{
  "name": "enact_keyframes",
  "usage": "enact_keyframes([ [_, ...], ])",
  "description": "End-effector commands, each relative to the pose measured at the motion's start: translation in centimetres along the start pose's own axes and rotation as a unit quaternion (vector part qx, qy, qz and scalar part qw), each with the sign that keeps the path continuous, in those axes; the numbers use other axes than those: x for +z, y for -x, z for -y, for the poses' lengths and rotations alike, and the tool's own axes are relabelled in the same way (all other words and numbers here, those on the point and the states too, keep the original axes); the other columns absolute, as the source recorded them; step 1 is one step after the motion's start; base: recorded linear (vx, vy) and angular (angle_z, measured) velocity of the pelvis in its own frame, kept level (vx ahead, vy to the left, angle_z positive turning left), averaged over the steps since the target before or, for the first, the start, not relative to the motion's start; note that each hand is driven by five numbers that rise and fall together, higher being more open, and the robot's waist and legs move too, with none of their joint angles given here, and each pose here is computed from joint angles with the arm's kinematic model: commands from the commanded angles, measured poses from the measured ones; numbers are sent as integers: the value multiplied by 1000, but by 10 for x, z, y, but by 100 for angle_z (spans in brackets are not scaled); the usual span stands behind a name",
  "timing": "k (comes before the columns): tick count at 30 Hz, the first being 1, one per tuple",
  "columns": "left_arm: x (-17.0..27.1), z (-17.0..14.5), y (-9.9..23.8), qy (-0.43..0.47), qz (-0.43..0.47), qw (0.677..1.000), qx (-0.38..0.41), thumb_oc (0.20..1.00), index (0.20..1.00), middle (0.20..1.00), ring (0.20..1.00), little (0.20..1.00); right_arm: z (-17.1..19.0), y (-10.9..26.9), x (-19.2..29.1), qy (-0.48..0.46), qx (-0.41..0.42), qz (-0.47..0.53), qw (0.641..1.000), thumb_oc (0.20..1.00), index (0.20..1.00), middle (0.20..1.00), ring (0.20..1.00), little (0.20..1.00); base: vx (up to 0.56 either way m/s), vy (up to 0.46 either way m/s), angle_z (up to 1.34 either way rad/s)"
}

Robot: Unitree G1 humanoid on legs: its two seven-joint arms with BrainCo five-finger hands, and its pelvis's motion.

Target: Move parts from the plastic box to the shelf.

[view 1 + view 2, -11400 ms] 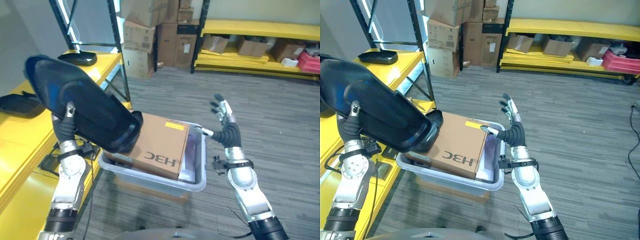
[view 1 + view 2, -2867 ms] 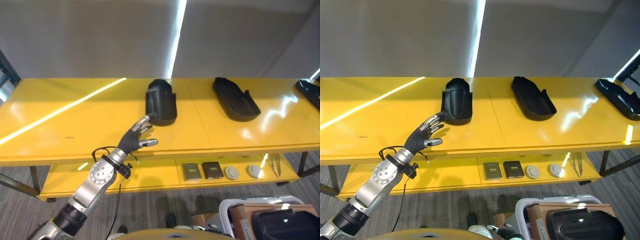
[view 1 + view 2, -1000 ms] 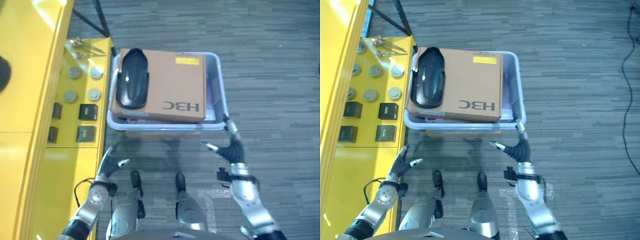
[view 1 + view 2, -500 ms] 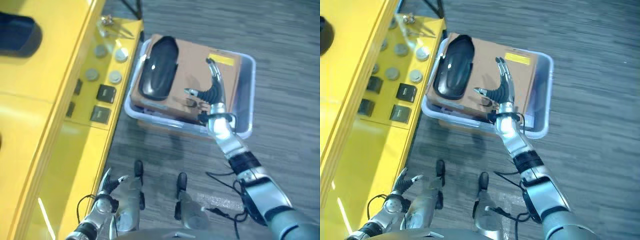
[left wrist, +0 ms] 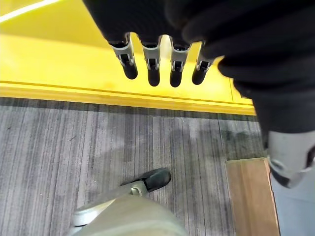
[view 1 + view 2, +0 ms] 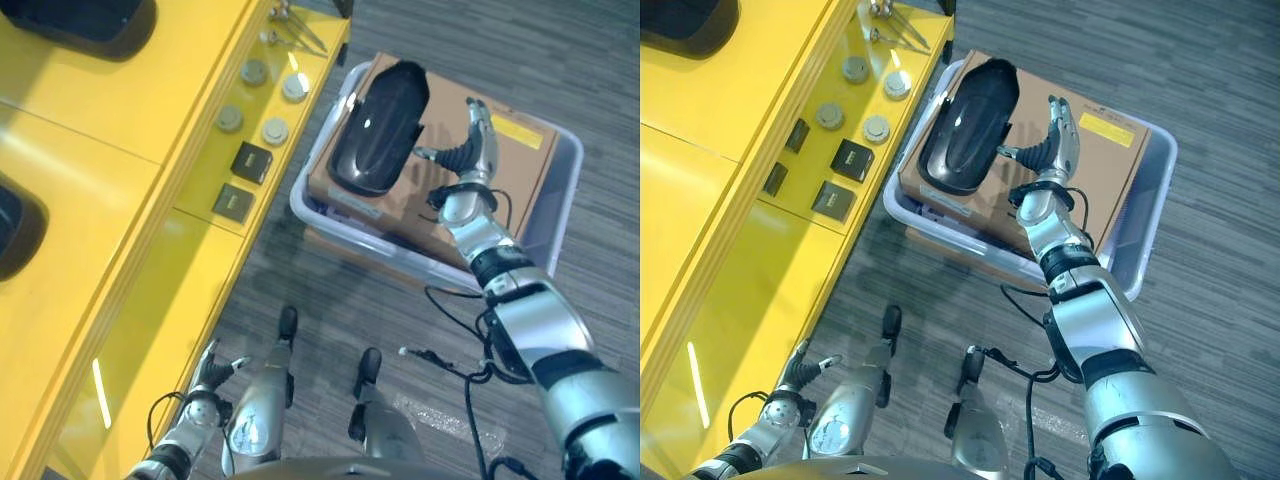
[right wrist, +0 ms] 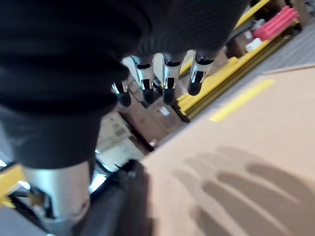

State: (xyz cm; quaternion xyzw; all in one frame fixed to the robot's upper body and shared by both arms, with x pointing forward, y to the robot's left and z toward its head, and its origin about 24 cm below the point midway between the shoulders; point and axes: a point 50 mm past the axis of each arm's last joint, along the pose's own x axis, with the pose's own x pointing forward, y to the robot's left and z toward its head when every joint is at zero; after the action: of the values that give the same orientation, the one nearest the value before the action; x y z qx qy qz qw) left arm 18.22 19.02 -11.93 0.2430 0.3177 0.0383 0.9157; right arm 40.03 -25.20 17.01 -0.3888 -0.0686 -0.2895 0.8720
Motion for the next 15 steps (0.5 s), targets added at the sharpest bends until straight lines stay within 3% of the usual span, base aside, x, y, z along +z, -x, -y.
enact_keyframes([
  [1,21,-7,-11,0,36,999,-4,1000,1000,1000,1000,1000,36,-22,4,14,-11,11,1000,1000,1000,1000,1000,1000,-58,6,26],
  [9,52,8,-12,12,92,994,-52,1000,1000,1000,1000,1000,97,-41,-21,21,-72,-46,996,1000,1000,1000,1000,1000,-26,20,19],
  [15,49,13,-12,9,80,995,-55,1000,1000,1000,1000,1000,97,-41,-14,-12,-104,-42,994,1000,1000,1000,1000,1000,28,29,5],
])
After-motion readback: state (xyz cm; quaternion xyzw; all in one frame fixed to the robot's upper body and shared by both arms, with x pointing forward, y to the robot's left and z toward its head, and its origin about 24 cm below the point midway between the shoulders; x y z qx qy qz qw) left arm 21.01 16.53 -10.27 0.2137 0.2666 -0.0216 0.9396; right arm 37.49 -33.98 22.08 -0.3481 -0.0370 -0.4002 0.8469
